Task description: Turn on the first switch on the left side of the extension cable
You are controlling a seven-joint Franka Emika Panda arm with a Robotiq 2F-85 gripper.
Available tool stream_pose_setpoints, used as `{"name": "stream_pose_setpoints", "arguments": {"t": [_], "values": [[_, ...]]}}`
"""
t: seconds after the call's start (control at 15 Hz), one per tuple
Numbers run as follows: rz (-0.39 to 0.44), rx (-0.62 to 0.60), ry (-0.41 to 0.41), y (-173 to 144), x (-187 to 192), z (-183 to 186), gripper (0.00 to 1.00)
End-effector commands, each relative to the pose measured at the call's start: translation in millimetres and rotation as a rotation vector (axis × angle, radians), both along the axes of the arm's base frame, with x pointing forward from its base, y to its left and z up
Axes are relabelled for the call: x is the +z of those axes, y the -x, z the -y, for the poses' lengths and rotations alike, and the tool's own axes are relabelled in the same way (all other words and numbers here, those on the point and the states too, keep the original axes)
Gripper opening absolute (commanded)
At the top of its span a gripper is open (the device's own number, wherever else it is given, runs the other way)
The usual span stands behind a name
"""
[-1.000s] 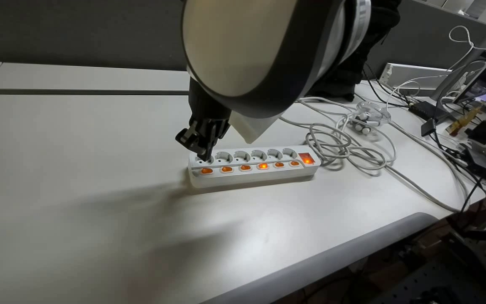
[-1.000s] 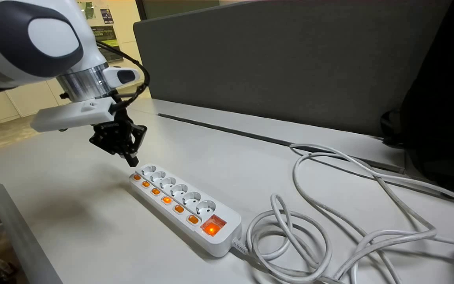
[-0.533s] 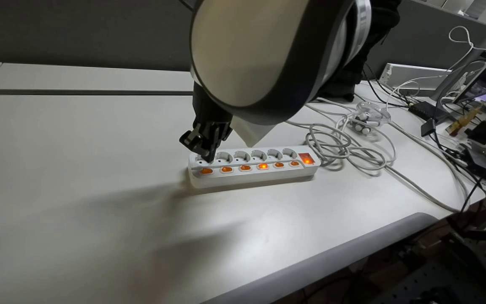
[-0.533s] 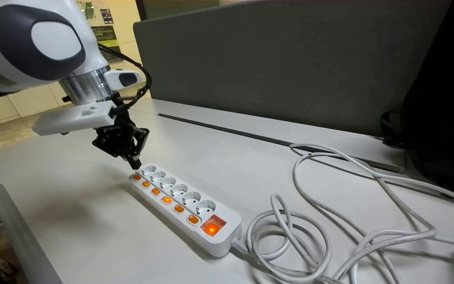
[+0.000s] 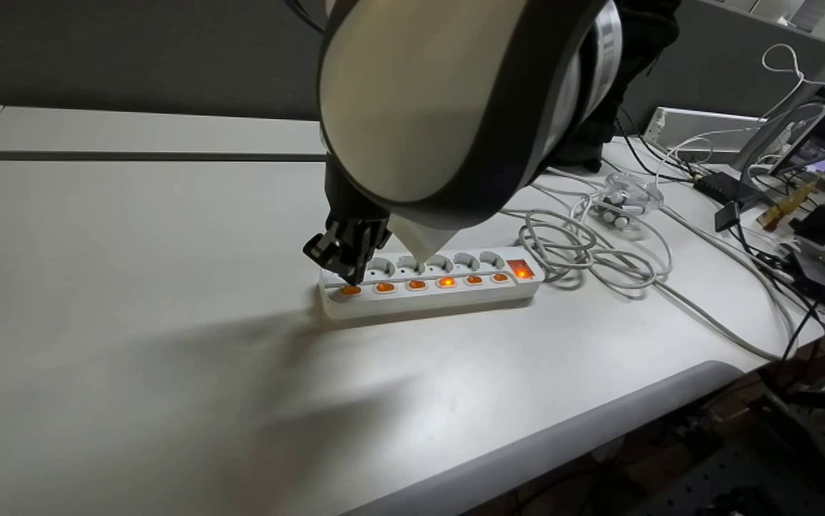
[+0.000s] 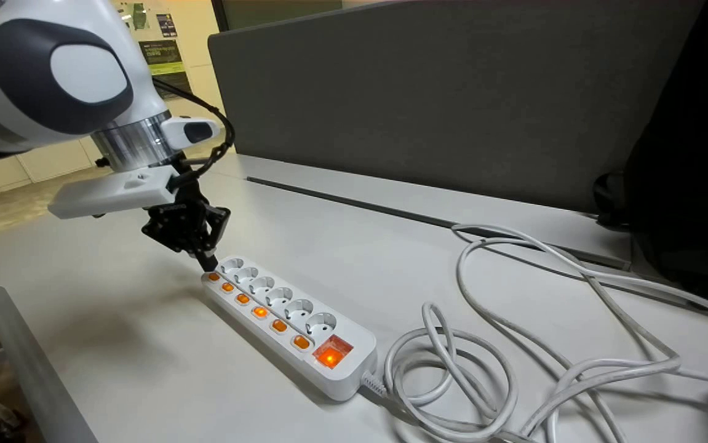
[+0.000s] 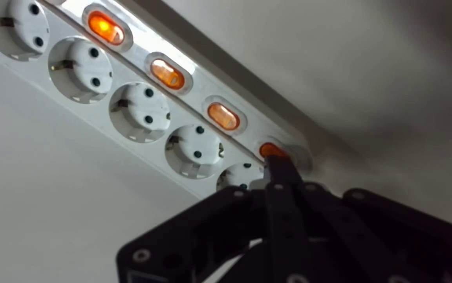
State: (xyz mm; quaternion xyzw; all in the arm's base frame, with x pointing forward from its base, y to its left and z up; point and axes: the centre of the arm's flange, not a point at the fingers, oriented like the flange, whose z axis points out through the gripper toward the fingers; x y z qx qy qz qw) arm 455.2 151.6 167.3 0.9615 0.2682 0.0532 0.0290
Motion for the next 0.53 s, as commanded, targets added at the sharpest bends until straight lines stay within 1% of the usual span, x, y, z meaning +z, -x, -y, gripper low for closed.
{"name": "stream_pose_setpoints", "arguments": {"t": [0.0, 0.27, 0.47], "values": [[0.01, -0.022, 0.012, 4.5, -7.2, -1.3, 0.0], [0.007, -0.015, 0.015, 4.9, -13.7, -1.1, 0.0], [0.016, -0.01, -0.002, 5.2, -17.0, -2.7, 0.0]]}}
